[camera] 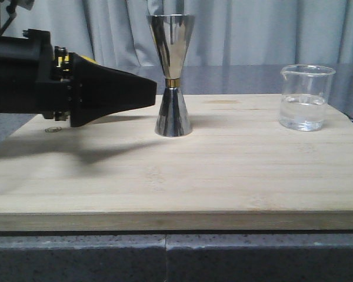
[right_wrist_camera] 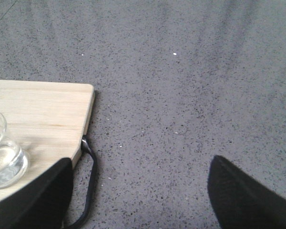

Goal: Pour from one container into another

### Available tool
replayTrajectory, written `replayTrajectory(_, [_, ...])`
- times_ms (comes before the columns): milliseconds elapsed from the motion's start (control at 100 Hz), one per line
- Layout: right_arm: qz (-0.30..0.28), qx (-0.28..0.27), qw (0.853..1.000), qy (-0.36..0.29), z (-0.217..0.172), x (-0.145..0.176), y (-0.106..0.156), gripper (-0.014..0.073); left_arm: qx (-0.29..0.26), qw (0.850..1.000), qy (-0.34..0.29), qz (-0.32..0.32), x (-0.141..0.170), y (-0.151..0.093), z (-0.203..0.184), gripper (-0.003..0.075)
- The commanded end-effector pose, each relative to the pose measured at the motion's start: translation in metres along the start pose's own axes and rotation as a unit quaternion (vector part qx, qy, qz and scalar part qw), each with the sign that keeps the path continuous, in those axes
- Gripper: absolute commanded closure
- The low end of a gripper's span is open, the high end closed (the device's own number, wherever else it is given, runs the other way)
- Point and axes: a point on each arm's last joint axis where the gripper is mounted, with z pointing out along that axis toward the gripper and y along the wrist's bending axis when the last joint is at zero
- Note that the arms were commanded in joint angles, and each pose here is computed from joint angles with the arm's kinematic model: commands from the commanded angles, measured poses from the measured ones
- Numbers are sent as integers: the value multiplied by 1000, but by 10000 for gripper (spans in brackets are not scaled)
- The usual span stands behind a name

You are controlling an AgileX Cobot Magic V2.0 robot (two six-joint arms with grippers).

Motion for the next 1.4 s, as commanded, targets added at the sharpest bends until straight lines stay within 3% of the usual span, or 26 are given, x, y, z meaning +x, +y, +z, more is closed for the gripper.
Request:
replayTrajectory(0, [-3, 2, 999, -51, -3, -15, -1, 62, 35, 997, -70, 13, -24, -4, 8, 183])
replayTrajectory(350, [-3, 2, 999, -51, -3, -15, -1, 63, 58, 995, -73, 25, -29, -3, 29, 183])
replayTrajectory(760, [-3, 2, 999, -51, -3, -15, -1, 63, 48, 996, -63, 27, -30, -2, 33, 225])
replayTrajectory(1390, [-3, 2, 999, -51, -3, -15, -1, 63, 52, 997, -57, 9, -23, 5, 44, 225])
